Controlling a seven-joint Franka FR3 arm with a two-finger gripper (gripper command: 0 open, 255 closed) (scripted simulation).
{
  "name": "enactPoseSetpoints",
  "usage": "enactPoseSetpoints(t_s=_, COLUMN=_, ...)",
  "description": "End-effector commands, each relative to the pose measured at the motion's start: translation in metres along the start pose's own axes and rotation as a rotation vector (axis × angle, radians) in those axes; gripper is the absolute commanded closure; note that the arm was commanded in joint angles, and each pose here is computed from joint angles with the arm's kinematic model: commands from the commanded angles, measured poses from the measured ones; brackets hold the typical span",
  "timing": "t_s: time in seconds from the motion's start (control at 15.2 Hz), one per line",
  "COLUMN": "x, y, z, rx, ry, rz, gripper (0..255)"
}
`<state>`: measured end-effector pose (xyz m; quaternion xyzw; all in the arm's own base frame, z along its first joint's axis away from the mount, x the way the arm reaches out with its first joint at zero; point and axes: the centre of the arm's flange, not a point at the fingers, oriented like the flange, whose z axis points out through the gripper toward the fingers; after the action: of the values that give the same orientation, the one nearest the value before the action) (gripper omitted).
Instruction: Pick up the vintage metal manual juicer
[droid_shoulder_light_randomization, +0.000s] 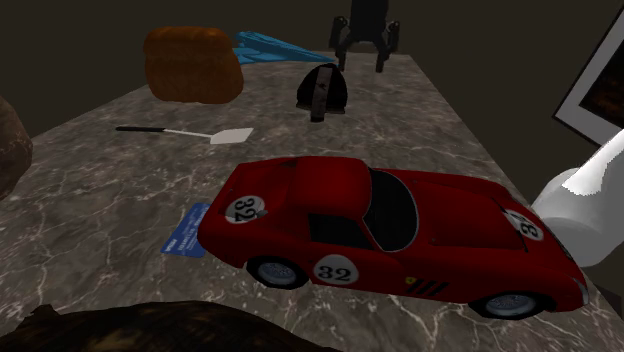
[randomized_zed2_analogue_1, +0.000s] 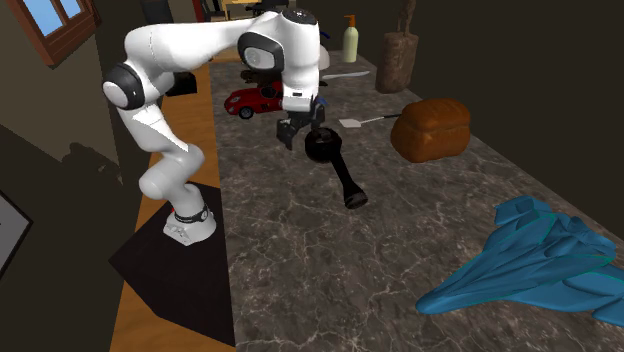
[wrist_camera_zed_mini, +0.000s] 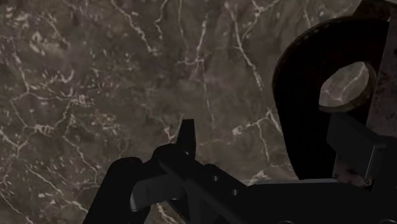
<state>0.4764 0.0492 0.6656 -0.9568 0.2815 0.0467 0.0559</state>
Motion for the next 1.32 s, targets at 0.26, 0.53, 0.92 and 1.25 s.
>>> enactPoseSetpoints(t_s=0.26, x=0.079, y=-0.043, z=-0.021, rx=0.026, ry=-0.118, rz=0.306, gripper=0)
enactPoseSetpoints(t_s=0.53, x=0.1, y=-0.047, z=-0.014, rx=0.031, ry=-0.145, rz=0.374, gripper=0)
enactPoseSetpoints(t_s=0.92, x=0.103, y=-0.044, z=0.015, rx=0.031, ry=-0.145, rz=0.374, gripper=0)
enactPoseSetpoints(t_s=1.25, x=0.104, y=-0.045, z=0.015, rx=0.031, ry=-0.145, rz=0.374, gripper=255)
